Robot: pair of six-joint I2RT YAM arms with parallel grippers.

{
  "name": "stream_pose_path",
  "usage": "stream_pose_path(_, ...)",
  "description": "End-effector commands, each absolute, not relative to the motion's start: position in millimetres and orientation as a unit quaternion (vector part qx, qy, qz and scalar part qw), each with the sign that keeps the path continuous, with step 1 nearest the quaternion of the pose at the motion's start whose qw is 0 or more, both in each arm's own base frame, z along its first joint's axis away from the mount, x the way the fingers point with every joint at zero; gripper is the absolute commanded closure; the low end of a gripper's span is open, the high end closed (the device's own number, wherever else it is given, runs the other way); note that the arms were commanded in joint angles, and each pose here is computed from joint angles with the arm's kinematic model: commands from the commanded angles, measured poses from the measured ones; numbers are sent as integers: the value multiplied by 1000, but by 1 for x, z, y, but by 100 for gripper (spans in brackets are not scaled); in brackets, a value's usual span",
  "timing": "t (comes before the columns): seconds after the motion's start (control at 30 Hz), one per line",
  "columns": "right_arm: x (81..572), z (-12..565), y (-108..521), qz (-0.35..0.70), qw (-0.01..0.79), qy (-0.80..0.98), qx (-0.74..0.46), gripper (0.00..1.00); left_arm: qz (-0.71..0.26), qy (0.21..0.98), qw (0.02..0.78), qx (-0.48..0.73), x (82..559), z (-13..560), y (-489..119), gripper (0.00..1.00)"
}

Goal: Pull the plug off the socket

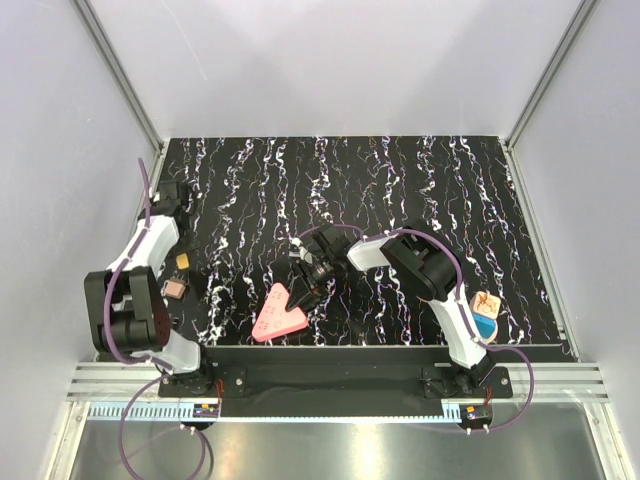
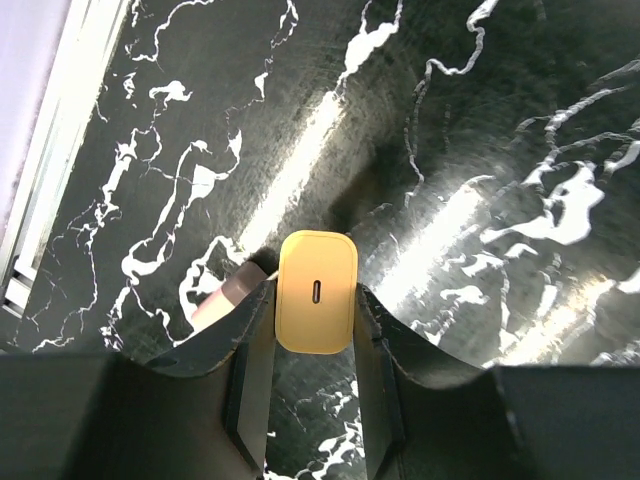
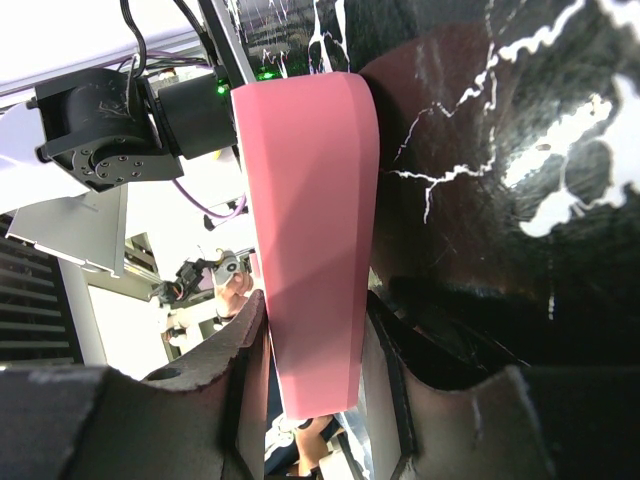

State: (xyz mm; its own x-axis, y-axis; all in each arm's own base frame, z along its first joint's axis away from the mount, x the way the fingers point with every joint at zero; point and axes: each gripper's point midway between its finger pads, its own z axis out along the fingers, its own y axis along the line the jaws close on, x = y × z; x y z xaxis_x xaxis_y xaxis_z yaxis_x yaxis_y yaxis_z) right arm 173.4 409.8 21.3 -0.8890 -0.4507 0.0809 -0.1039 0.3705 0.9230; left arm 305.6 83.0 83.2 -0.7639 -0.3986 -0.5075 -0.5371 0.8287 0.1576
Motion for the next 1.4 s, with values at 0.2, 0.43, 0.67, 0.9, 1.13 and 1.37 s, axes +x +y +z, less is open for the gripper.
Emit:
stream_pose_path(0.2, 159, -61, 375, -397, 168, -896, 103, 100, 109, 924, 244, -274, 332, 82, 98, 100)
stream_pose_path(0.43, 160, -61, 377, -402, 169, -894, 104, 100, 54, 912, 246, -324, 333, 73, 110, 97)
stream_pose_path(0.67, 161, -56, 379, -408, 162, -893, 103, 100, 45, 911, 249, -326, 332, 68, 110, 69)
stream_pose_path(0.9, 159, -57, 379, -414, 167, -889, 101, 100, 33, 909, 239, -340, 331, 61, 115, 64)
stream_pose_path(1.13, 160, -54, 380, -417, 163, -889, 97, 100, 37, 908, 236, -343, 328, 59, 118, 42)
stream_pose_path(1.37, 163, -53, 384, -419, 163, -889, 89, 100, 29, 906, 254, -339, 330, 70, 116, 24)
